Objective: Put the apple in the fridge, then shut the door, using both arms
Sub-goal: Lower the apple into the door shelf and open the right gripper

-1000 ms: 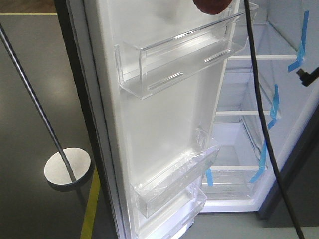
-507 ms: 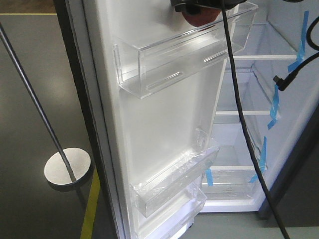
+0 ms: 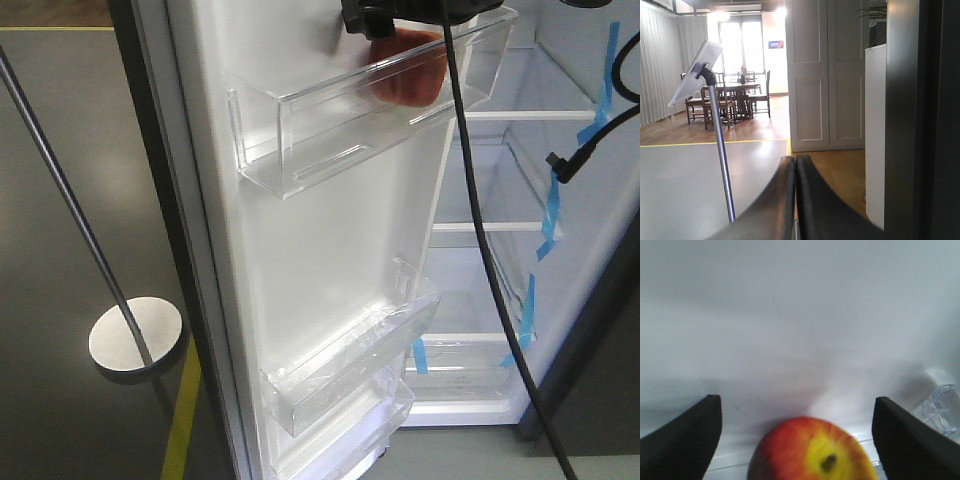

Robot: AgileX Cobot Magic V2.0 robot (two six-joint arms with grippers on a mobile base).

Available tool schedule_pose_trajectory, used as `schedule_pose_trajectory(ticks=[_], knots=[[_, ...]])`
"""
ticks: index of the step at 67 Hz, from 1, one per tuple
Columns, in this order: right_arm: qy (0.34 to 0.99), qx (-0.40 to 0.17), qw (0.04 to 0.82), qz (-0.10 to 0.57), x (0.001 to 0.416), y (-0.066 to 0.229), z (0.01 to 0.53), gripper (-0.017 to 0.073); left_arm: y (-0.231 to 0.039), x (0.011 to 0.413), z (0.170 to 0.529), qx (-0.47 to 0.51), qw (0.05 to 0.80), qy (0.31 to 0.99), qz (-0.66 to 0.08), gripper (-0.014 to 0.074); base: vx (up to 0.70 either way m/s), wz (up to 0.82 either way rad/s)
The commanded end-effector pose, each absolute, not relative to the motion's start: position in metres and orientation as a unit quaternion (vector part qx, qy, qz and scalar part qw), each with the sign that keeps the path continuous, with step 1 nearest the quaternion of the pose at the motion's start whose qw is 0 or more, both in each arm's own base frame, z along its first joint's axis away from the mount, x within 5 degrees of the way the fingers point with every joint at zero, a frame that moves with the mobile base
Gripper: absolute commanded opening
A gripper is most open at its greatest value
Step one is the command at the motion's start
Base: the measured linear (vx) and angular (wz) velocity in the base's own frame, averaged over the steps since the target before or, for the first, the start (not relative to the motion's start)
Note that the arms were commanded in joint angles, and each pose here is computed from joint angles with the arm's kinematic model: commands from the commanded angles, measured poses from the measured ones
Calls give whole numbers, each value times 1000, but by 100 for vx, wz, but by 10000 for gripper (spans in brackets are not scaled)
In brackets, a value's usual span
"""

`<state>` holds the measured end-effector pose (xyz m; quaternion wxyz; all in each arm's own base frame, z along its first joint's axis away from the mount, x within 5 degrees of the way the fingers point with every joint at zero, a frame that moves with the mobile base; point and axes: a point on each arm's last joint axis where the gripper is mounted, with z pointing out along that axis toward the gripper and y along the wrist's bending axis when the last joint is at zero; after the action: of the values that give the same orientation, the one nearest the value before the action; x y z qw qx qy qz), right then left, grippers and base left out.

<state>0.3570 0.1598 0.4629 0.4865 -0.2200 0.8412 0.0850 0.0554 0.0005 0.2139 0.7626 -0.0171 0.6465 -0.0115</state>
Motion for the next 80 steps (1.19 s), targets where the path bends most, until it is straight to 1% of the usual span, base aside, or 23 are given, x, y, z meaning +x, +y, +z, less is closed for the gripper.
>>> schedule_pose_trajectory(ticks=[1, 13, 24, 32, 40, 47, 60, 80], knots=[[799, -214, 556, 81, 334, 148, 504, 596, 0, 53, 218, -19, 787, 616, -16, -6, 0, 0], [798, -212, 558, 82, 310, 137, 519, 580, 0, 53, 218, -19, 787, 616, -16, -6, 0, 0], [793, -209, 563, 106, 279, 127, 518, 580, 0, 53, 218, -19, 787, 616, -16, -6, 0, 0], [787, -204, 571, 114, 257, 118, 503, 580, 0, 53, 218, -19, 787, 616, -16, -6, 0, 0], [781, -195, 577, 135, 227, 107, 488, 580, 0, 53, 218, -19, 787, 616, -16, -6, 0, 0], [778, -194, 582, 133, 203, 95, 473, 580, 0, 53, 218, -19, 787, 616, -16, -6, 0, 0], [796, -200, 558, 123, 159, 75, 438, 580, 0, 53, 218, -19, 787, 616, -16, -6, 0, 0], [818, -207, 524, 119, 102, 50, 390, 580, 0, 53, 218, -19, 787, 616, -16, -6, 0, 0]])
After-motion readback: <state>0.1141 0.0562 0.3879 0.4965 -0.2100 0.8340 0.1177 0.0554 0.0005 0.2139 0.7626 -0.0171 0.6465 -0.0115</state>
